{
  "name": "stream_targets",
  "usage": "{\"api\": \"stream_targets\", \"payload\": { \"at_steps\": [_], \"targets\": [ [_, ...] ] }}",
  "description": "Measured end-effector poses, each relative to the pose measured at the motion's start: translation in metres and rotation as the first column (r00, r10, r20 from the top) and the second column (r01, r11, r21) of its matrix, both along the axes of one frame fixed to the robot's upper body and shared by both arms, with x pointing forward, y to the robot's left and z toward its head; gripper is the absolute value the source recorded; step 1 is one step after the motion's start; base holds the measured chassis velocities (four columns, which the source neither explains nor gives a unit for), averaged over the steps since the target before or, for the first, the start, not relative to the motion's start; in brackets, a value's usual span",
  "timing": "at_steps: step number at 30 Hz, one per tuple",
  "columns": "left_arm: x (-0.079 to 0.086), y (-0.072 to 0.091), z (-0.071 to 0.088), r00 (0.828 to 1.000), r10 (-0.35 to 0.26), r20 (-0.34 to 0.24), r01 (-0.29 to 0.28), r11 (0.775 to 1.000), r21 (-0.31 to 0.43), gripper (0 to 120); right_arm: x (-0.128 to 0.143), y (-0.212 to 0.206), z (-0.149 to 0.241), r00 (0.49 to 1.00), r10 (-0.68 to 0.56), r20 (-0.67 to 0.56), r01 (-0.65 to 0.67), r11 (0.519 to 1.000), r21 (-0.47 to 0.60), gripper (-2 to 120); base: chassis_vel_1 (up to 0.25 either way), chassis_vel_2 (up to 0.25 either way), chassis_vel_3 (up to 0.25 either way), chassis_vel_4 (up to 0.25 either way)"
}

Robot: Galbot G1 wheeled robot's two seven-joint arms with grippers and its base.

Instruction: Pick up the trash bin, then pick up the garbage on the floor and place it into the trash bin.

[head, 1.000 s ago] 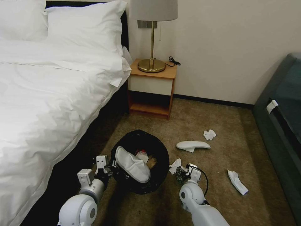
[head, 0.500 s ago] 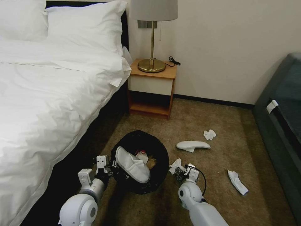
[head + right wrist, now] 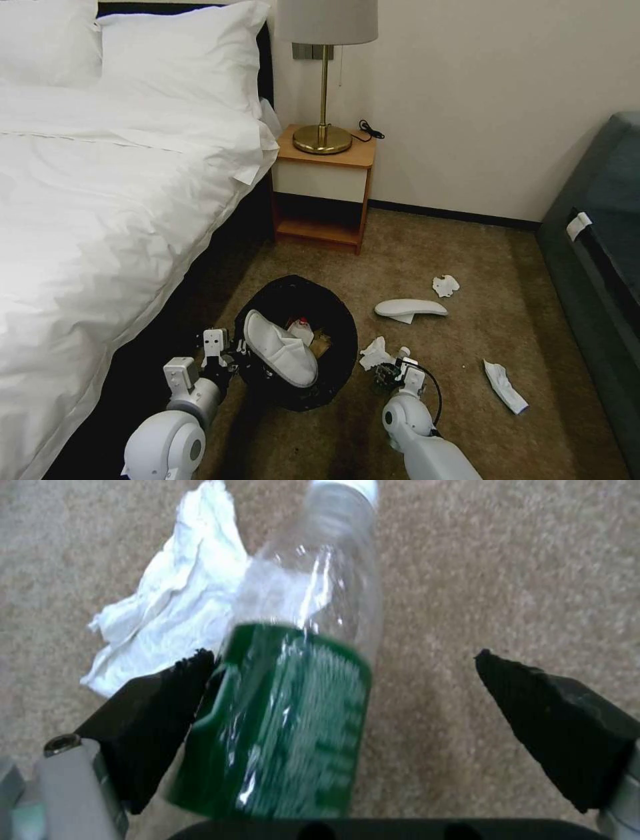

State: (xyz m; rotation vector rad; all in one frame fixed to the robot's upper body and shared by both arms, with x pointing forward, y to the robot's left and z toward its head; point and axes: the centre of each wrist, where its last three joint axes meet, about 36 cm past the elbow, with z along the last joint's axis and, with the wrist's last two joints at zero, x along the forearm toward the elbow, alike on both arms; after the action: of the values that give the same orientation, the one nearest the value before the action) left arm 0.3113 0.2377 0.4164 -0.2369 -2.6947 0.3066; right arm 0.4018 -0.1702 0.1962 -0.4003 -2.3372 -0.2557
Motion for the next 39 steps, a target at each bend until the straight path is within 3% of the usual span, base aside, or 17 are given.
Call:
{"api": "stream_targets", "payload": {
  "at_steps": [11, 13, 16, 18, 24, 29, 34, 39],
  "targets": [
    [-0.003, 0.0, 0.003, 1.0, -0.005, 0.002, 0.005, 1.0, 0.004, 2, -0.007, 0.006, -0.014, 1.0, 0.023, -0.012, -0.023, 1.0, 0.009, 96, 0.0, 0.0, 0.0, 0.0],
    [-0.003, -0.001, 0.003, 1.0, -0.005, 0.003, 0.005, 1.0, 0.005, 2, -0.009, 0.006, -0.017, 1.0, 0.027, -0.008, -0.027, 1.0, 0.005, 85, 0.0, 0.0, 0.0, 0.0],
    [-0.004, -0.001, 0.003, 1.0, -0.006, 0.003, 0.006, 1.0, 0.005, 2, -0.009, 0.005, -0.018, 1.0, 0.029, -0.004, -0.029, 1.0, 0.003, 81, 0.0, 0.0, 0.0, 0.0],
    [-0.004, -0.002, 0.003, 1.0, -0.007, 0.002, 0.007, 1.0, 0.005, 2, -0.01, 0.004, -0.019, 1.0, 0.029, 0.001, -0.029, 1.0, -0.001, 68, 0.0, 0.0, 0.0, 0.0],
    [-0.004, -0.002, 0.002, 1.0, -0.007, 0.002, 0.007, 1.0, 0.005, 2, -0.01, -0.001, -0.019, 1.0, 0.028, 0.007, -0.028, 1.0, -0.011, 51, 0.0, 0.0, 0.0, 0.0],
    [-0.003, -0.003, 0.001, 1.0, -0.007, -0.001, 0.007, 1.0, 0.005, 2, -0.01, -0.004, -0.018, 1.0, 0.027, 0.015, -0.027, 0.999, -0.019, 30, 0.0, 0.0, 0.0, 0.0],
    [-0.003, -0.003, 0.0, 1.0, -0.007, -0.006, 0.007, 1.0, 0.005, 2, -0.01, -0.005, -0.017, 0.999, 0.029, 0.022, -0.028, 0.999, -0.026, 22, 0.0, 0.0, 0.0, 0.0],
    [-0.003, -0.004, -0.005, 0.999, 0.007, -0.046, -0.007, 1.0, -0.007, 2, -0.011, -0.01, -0.009, 0.997, 0.039, 0.072, -0.035, 0.998, -0.059, 22, 0.0, 0.0, 0.0, 0.0]
  ]
}}
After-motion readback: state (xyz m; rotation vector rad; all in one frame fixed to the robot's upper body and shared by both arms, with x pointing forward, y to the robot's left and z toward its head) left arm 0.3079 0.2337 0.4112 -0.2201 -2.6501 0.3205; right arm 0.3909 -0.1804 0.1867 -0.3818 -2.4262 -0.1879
